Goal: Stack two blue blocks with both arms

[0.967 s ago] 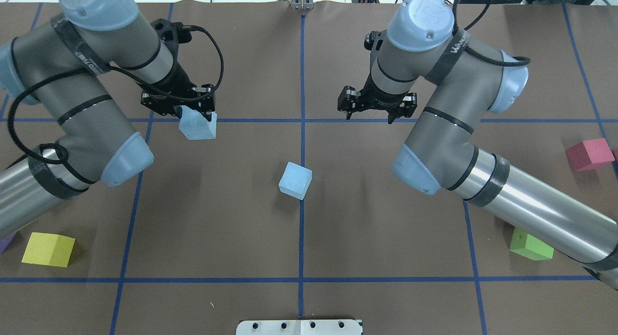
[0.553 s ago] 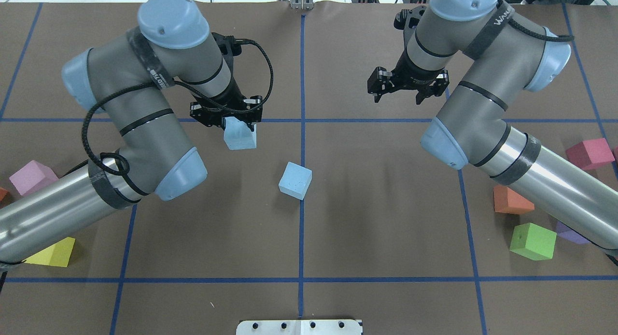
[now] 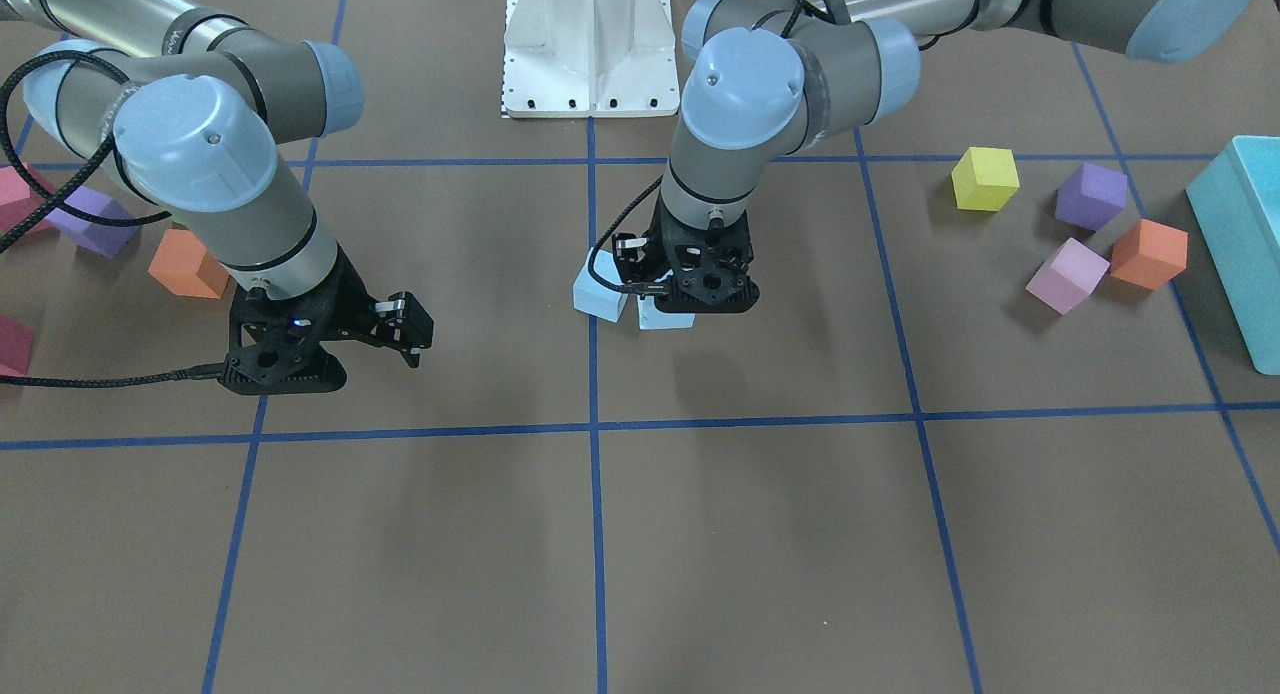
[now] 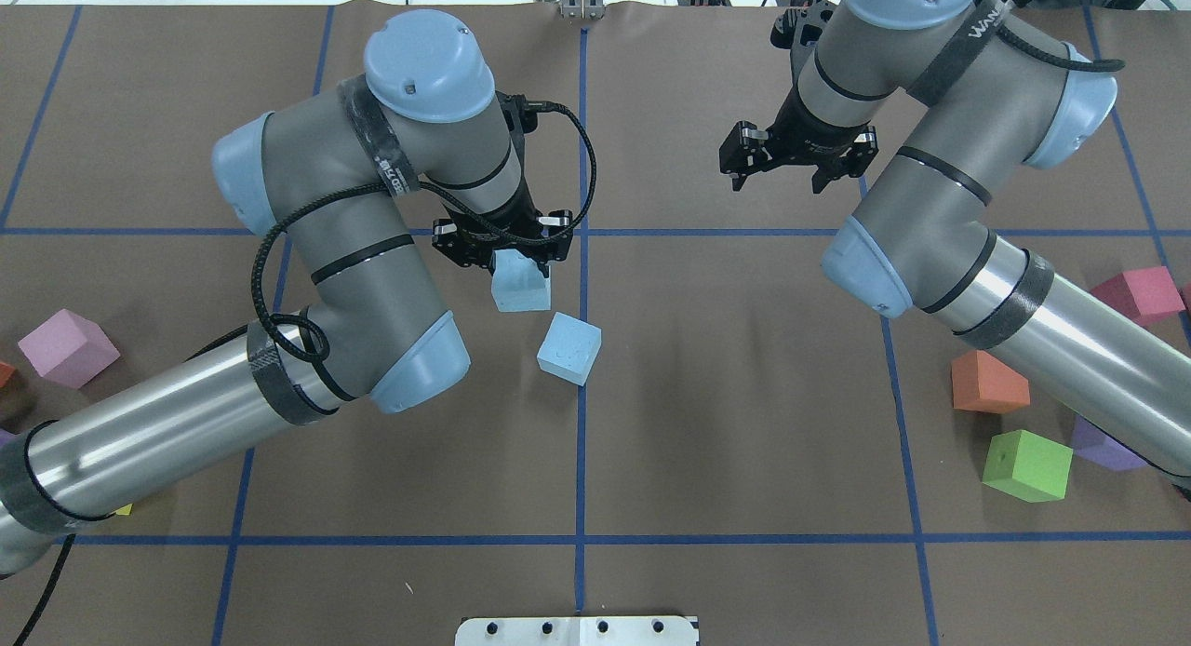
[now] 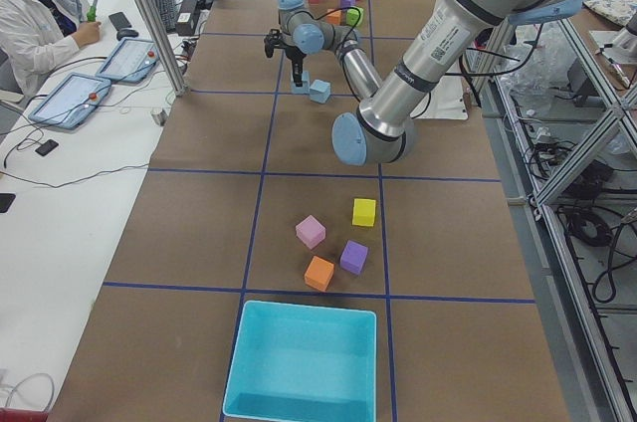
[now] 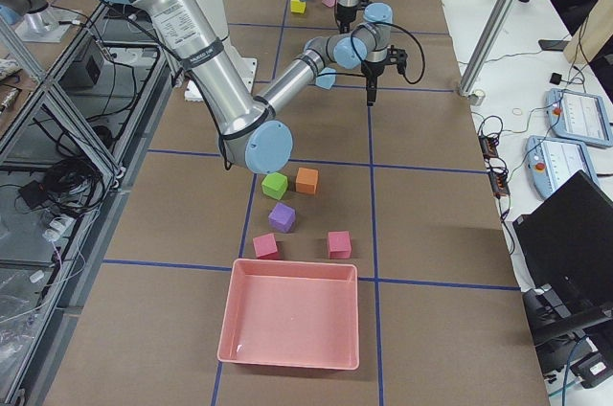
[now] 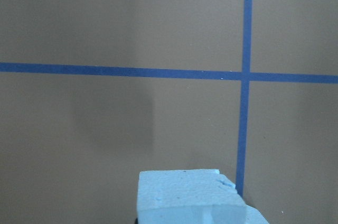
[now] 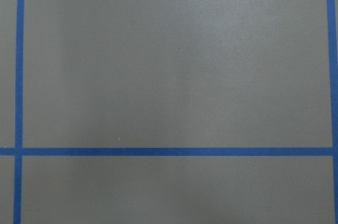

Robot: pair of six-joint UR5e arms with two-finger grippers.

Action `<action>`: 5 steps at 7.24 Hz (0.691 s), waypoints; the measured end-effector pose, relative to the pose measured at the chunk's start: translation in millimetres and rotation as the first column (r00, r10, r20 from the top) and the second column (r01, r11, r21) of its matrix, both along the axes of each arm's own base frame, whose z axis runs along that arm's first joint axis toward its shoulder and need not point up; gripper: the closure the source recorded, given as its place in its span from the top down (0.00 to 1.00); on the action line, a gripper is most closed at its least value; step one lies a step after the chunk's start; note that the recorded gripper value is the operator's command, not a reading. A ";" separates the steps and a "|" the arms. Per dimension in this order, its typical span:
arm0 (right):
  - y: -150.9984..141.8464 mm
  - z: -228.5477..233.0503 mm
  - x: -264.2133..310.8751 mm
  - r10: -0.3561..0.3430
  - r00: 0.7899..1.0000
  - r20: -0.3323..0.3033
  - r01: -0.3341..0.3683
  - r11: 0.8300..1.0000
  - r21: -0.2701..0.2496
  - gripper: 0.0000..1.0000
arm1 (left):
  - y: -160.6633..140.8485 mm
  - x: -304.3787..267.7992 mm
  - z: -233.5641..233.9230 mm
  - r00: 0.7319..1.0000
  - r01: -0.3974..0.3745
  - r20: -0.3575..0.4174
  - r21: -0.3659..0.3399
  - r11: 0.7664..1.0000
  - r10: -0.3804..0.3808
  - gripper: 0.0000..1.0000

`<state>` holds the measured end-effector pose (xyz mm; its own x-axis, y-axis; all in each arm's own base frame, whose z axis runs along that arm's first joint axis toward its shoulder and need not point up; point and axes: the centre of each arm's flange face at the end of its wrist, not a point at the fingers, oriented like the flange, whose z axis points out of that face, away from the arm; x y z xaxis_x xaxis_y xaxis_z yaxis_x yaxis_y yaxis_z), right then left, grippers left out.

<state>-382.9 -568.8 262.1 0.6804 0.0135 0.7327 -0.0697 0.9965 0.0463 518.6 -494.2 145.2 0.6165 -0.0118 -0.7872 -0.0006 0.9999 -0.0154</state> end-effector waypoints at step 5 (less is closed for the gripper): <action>-0.2 -0.4 -0.6 -0.001 1.000 0.001 0.001 1.000 0.001 1.00 | 20.8 39.0 -13.1 1.000 -0.024 0.012 0.000 1.000 0.024 0.59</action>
